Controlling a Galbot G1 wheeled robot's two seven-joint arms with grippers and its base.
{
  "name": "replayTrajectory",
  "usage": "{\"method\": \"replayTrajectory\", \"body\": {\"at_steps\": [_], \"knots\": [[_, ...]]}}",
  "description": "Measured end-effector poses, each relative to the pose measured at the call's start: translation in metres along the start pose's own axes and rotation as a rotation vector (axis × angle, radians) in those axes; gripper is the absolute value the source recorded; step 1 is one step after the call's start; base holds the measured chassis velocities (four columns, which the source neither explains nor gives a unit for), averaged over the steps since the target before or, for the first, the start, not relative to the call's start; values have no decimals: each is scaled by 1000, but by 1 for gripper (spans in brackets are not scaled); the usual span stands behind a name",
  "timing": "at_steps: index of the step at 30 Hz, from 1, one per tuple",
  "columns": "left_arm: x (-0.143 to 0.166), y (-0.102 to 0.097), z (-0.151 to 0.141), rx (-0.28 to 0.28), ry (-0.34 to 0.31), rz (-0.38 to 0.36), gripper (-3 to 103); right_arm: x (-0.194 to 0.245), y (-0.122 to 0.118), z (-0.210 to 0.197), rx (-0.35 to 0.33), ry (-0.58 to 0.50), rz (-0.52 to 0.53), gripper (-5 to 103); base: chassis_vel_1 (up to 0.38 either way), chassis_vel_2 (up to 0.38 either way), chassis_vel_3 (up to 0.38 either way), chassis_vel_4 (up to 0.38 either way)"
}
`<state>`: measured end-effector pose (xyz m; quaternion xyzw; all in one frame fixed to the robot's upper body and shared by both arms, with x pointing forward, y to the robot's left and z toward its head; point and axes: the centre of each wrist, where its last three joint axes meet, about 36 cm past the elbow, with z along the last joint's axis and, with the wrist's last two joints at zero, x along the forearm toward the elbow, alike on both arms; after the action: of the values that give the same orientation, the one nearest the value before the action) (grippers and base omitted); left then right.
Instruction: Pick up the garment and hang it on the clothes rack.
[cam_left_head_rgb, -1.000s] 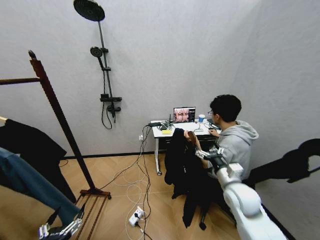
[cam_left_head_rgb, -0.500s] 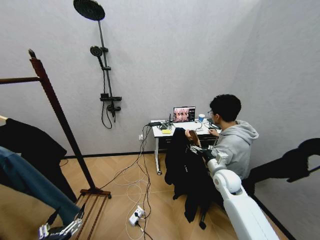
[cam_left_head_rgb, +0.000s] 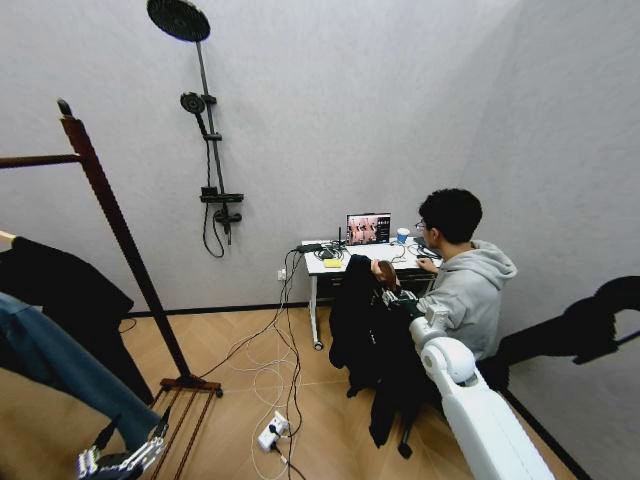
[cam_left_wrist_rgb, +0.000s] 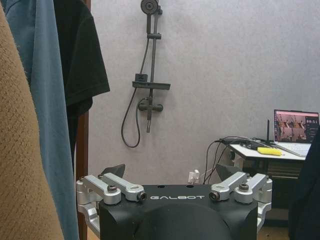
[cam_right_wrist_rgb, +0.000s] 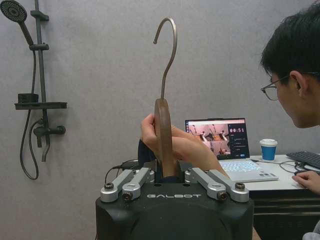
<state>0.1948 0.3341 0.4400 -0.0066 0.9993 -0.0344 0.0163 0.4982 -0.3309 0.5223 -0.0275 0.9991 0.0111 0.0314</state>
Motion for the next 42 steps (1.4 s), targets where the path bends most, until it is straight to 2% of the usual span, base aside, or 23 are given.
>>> {"method": "replayTrajectory", "body": {"at_steps": [2, 3, 5, 17, 22, 28, 42], "knots": [[0, 0, 0, 0, 0, 0, 100, 1, 0, 0, 4, -1, 1, 24, 0, 0, 0, 0], [0, 0, 0, 0, 0, 0, 100, 3, 1, -1, 12, -1, 2, 13, 0, 0, 0, 0], [0, 0, 0, 0, 0, 0, 100, 8, 3, -2, 12, -1, 3, 12, 0, 0, 0, 0], [0, 0, 0, 0, 0, 0, 100, 23, 6, -6, 26, -18, 0, 12, 0, 0, 0, 0], [0, 0, 0, 0, 0, 0, 100, 40, 22, -18, 24, -58, -60, 12, 11, 9, 9, 9], [0, 0, 0, 0, 0, 0, 100, 48, 30, -29, 17, -87, -94, 9, 54, 46, 58, 53], [0, 0, 0, 0, 0, 0, 100, 47, 30, -31, 29, -95, -115, 9, 101, 96, 102, 97]]}}
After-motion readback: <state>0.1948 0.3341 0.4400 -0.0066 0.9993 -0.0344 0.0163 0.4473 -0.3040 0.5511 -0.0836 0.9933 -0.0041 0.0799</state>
